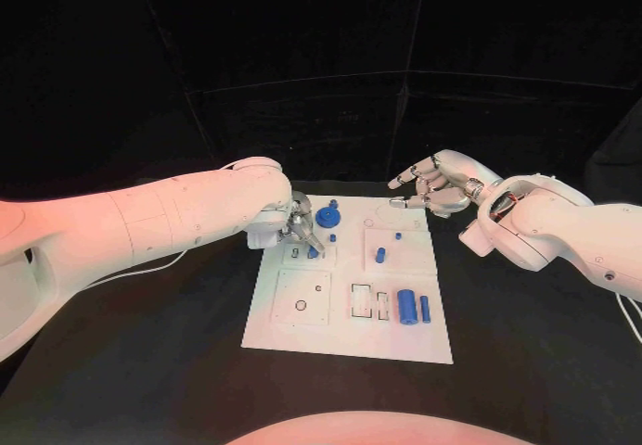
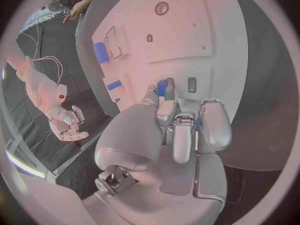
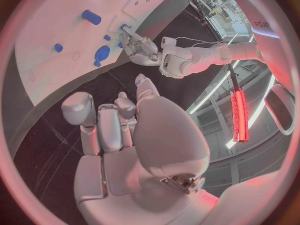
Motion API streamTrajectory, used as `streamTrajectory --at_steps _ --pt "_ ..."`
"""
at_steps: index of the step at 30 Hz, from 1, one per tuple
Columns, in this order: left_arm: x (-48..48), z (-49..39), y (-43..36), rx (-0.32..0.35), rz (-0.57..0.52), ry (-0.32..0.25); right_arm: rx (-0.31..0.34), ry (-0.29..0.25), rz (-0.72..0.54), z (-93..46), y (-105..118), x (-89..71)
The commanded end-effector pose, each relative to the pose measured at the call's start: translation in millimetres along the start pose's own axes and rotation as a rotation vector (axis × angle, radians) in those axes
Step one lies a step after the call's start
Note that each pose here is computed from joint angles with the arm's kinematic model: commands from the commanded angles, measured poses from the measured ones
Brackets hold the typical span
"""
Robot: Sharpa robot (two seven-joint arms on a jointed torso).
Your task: Assemble the parts on the task board
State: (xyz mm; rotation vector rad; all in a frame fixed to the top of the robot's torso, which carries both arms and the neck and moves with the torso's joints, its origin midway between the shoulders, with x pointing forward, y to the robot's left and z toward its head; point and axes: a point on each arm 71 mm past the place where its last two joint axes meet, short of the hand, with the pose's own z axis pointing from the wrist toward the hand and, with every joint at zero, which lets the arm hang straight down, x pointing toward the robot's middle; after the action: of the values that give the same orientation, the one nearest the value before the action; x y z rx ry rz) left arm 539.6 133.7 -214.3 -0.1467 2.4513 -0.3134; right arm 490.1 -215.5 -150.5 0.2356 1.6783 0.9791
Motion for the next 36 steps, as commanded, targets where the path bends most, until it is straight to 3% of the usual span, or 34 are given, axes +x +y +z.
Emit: streamTrajectory --at_steps 1,18,36 --pt "0.3 -0.8 1.8 0.044 -0.055 -0.001 -0.003 0.010 -0.009 0.6 1 -0.1" --pt "-2.7 -9.4 19.6 0.048 -0.153 -0.080 0.002 0.018 -0.028 0.9 0 -0.2" --pt "5.4 -7.6 19.5 0.043 -0.105 -0.152 0.002 0.018 -0.031 0.6 -1 -0.5"
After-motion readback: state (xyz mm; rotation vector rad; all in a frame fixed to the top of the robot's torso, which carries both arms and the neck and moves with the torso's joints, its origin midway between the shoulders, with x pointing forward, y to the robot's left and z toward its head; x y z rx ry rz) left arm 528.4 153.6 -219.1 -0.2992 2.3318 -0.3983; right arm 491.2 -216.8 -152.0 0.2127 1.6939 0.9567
